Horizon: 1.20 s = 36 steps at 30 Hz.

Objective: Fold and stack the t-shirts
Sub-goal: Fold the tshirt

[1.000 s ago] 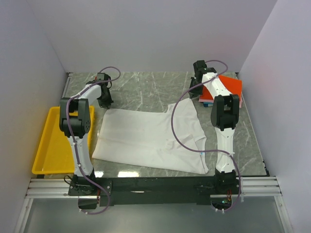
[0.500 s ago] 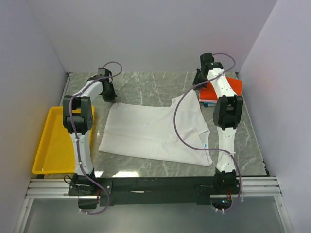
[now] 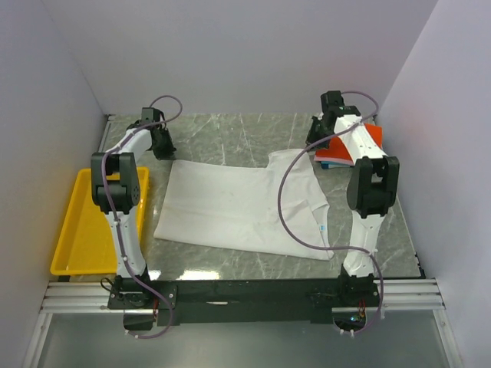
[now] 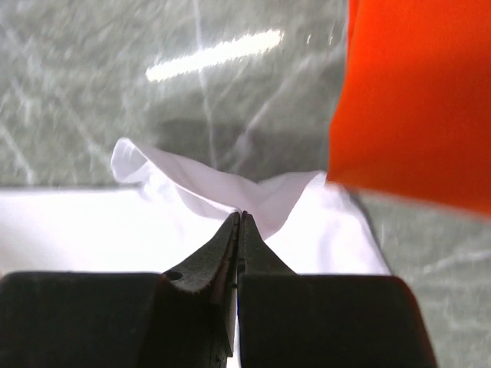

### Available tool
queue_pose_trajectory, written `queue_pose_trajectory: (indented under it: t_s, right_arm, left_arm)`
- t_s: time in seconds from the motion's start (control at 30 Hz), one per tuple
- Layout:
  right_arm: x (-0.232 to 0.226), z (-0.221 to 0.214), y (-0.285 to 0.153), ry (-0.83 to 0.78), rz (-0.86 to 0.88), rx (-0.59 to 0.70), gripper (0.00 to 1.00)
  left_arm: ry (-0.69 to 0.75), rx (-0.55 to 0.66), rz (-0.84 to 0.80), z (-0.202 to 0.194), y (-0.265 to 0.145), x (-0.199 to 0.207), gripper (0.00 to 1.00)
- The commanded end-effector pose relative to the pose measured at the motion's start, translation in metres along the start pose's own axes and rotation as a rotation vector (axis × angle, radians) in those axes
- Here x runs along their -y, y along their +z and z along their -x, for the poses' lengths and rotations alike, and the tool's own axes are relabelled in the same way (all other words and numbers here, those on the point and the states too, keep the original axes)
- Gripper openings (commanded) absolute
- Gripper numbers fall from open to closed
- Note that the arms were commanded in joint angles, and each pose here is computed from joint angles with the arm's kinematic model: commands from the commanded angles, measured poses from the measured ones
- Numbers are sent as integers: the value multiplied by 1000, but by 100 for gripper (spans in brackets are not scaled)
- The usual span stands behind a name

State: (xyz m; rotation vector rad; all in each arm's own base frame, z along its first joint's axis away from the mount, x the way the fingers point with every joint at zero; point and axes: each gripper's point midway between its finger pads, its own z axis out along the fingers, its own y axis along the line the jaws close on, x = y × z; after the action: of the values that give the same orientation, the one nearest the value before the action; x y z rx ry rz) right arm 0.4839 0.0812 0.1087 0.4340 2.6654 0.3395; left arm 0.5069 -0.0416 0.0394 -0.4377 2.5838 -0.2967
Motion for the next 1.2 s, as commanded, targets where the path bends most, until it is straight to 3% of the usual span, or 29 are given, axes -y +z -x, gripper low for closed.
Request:
queue_pose_trajectory:
  t_s: [0.0,0.6,1.17]
  right_arm:
    - [-25,3,-51,-56,86,95,0]
    - [-44,-124,-88,-104,126,-34,0]
    - [-35,-168,-131,-74,150,-37,0]
  left_arm:
    - [57,75,-84,22,-28,20,0]
    - [50,100,-85,10,-46,16,0]
    - [79,148,-19,-5,-76,-2,0]
